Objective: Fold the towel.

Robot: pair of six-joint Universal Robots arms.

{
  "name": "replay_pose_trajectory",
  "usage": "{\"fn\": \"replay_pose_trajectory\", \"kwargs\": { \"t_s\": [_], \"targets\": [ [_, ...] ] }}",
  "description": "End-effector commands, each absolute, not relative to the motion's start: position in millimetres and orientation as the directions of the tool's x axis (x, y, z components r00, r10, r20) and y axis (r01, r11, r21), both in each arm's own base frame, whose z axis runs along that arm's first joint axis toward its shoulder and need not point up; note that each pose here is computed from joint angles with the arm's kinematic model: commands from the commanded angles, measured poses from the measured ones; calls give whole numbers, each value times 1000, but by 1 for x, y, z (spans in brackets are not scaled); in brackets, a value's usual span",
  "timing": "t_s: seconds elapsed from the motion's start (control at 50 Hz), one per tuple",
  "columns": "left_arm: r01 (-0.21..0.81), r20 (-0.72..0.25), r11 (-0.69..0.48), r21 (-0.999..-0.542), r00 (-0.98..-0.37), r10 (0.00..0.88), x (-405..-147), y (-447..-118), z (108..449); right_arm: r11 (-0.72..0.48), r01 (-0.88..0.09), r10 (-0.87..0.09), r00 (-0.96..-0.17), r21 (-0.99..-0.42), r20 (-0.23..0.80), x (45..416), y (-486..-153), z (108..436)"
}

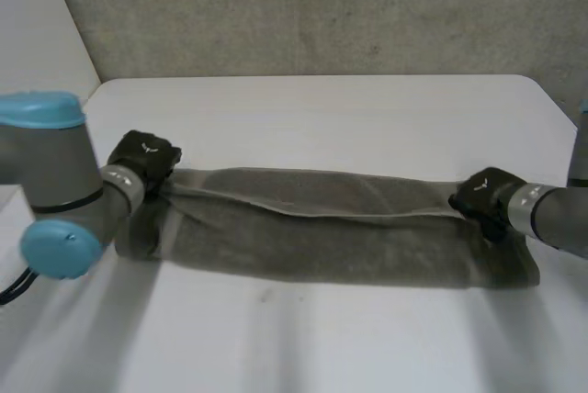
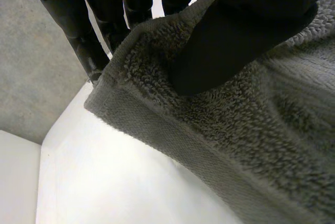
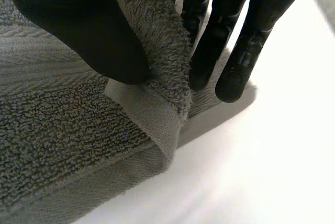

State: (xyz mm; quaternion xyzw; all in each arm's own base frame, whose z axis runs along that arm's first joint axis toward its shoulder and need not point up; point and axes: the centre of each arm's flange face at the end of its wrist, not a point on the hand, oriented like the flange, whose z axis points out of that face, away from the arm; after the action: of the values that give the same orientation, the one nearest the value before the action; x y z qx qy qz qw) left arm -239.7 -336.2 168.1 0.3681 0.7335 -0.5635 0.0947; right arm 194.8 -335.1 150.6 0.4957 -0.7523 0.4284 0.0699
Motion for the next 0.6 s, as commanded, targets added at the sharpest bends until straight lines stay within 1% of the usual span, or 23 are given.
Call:
{"fn": "replay_pose_trajectory", "kwargs": {
  "t_s": [0.02, 0.08, 0.22, 0.3, 0.38, 0.42, 0.44, 0.5, 0.52, 0.54, 0.56, 0.58, 0.6],
  "targets": [
    [654, -578, 63, -754, -705, 411, -262, -364, 153, 97, -796, -620, -518, -597, 590, 203, -356, 145],
    [653, -587, 37, -756, -703, 401, -271, -375, 150, 83, -798, -612, -514, -597, 601, 207, -362, 141],
    [646, -597, 3, -763, -707, 379, -278, -394, 146, 75, -803, -591, -514, -592, 622, 211, -377, 133],
    [646, -599, 0, -763, -707, 376, -282, -403, 136, 75, -805, -575, -517, -588, 634, 212, -381, 134],
    [653, -616, -28, -757, -699, 363, -286, -408, 138, 74, -801, -563, -525, -594, 638, 213, -384, 137],
    [651, -619, -41, -758, -699, 357, -288, -409, 142, 93, -789, -535, -554, -607, 638, 211, -387, 143],
    [651, -620, -41, -758, -699, 357, -288, -409, 142, 93, -789, -535, -554, -607, 638, 211, -387, 143],
    [644, -620, -57, -763, -704, 346, -289, -411, 149, 121, -753, -456, -621, -647, 637, 207, -394, 162],
    [644, -620, -57, -763, -704, 346, -289, -411, 149, 112, -735, -424, -644, -669, 637, 207, -397, 171],
    [639, -620, -72, -766, -705, 344, -293, -409, 154, 112, -735, -424, -644, -669, 637, 207, -397, 171],
    [631, -619, -89, -771, -708, 339, -297, -407, 161, 91, -715, -389, -666, -693, 636, 207, -400, 182],
    [631, -619, -89, -771, -708, 339, -297, -407, 161, 62, -695, -351, -687, -717, 636, 207, -402, 194],
    [624, -619, -105, -774, -713, 330, -300, -407, 169, 61, -695, -350, -687, -717, 636, 207, -402, 195]
  ]
}}
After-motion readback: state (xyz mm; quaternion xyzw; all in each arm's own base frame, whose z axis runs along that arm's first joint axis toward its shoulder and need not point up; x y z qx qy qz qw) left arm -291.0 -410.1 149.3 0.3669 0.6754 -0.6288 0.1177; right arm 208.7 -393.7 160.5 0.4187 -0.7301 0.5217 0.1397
